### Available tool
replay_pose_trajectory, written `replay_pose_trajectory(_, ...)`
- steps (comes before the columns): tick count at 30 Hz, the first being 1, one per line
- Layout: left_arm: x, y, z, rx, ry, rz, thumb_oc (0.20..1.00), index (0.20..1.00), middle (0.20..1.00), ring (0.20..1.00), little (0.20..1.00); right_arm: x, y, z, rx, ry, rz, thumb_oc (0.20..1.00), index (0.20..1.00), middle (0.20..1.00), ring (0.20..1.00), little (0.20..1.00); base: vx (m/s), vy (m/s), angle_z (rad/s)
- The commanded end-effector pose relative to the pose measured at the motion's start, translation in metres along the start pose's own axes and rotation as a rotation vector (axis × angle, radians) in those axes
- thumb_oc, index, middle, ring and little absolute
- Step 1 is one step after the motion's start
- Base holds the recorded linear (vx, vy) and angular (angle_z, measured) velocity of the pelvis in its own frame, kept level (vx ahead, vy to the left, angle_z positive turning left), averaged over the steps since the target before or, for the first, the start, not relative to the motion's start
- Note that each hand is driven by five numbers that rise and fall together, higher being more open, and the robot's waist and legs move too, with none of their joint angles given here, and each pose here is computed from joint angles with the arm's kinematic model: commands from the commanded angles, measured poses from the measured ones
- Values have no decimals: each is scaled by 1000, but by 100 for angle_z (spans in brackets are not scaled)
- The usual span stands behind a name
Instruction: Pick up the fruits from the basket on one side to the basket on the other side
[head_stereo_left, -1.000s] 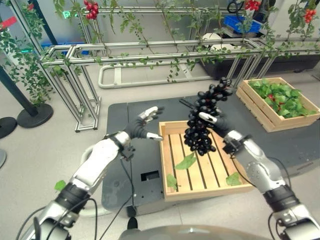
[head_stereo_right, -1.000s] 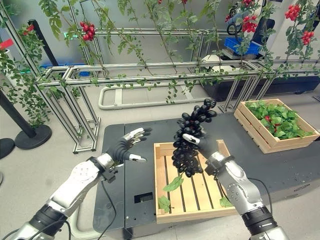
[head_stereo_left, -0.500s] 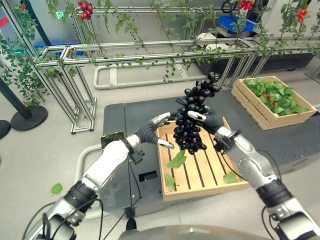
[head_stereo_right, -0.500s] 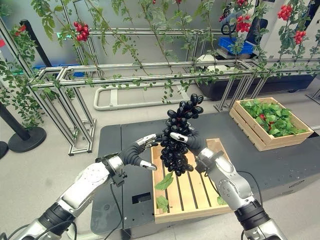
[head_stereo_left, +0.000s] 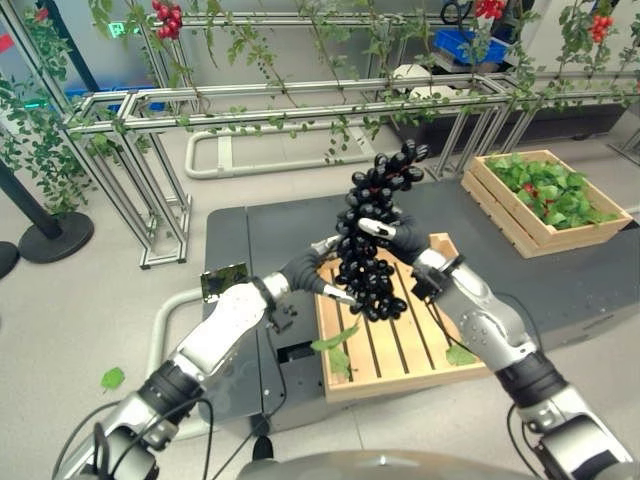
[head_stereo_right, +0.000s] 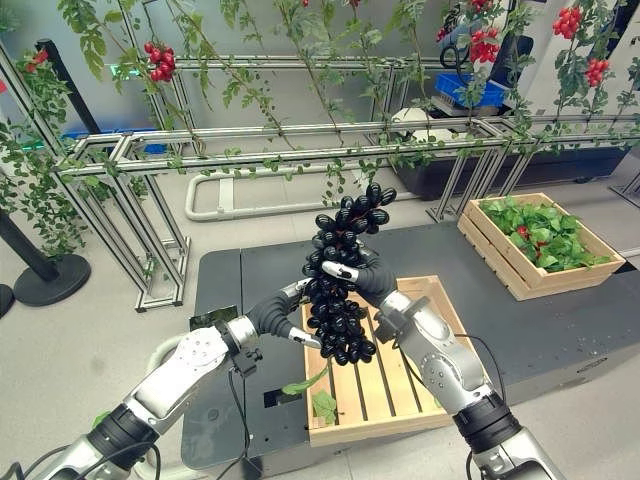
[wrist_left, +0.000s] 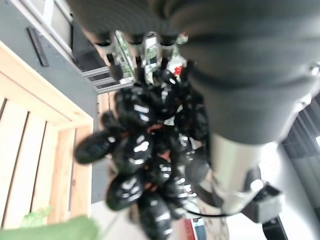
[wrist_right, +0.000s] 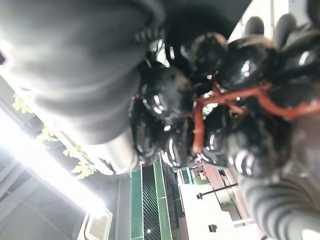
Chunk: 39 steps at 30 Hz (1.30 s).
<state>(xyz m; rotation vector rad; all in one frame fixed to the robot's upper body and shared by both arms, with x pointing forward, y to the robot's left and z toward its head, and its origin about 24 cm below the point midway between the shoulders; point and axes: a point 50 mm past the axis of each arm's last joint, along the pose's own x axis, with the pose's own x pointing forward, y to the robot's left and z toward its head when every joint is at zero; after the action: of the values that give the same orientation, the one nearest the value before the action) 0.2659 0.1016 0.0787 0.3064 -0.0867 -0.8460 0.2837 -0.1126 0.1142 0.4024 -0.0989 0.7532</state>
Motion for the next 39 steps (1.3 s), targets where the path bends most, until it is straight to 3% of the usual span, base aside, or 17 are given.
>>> replay_pose_trajectory(1, 25, 9, 27, 30, -115, -31, 1000, 1000, 1000, 1000, 1000, 30, 33, 47, -50, -226, 185, 200, 200, 200, 200, 200, 0, 0, 0)
replay_pose_trajectory(10, 33, -5, 18, -88, -83, -103, 1000, 1000, 1000, 1000, 1000, 33, 40, 39, -15, -218, 202, 200, 200, 200, 200, 200, 0, 0, 0)
replay_pose_trajectory(15, 38, -20, 5, -352, -65, -120, 1000, 1000, 1000, 1000, 1000, 37, 46, 36, 18, -211, 223, 200, 200, 200, 200, 200, 0, 0, 0)
replay_pose_trajectory(23, 42, -29, 1, -403, -49, -121, 1000, 1000, 1000, 1000, 1000, 40, 52, 31, 50, -214, 235, 200, 200, 200, 200, 200, 0, 0, 0)
replay_pose_trajectory(24, 42, -30, 1, -410, -50, -123, 865, 865, 865, 865, 865, 40, 52, 30, 53, -215, 235, 200, 200, 200, 200, 200, 0, 0, 0)
replay_pose_trajectory(25, 42, -30, 2, -418, -57, -121, 454, 454, 454, 454, 454, 40, 53, 29, 58, -213, 237, 200, 200, 200, 200, 200, 0, 0, 0)
replay_pose_trajectory(26, 42, -30, 2, -427, -58, -116, 200, 200, 200, 200, 200, 40, 53, 28, 62, -207, 238, 200, 200, 200, 200, 200, 0, 0, 0)
replay_pose_trajectory(39, 35, -23, -3, -473, -67, -50, 200, 200, 200, 200, 200, 35, 47, 23, 66, -194, 198, 200, 200, 200, 200, 200, 0, 0, 0)
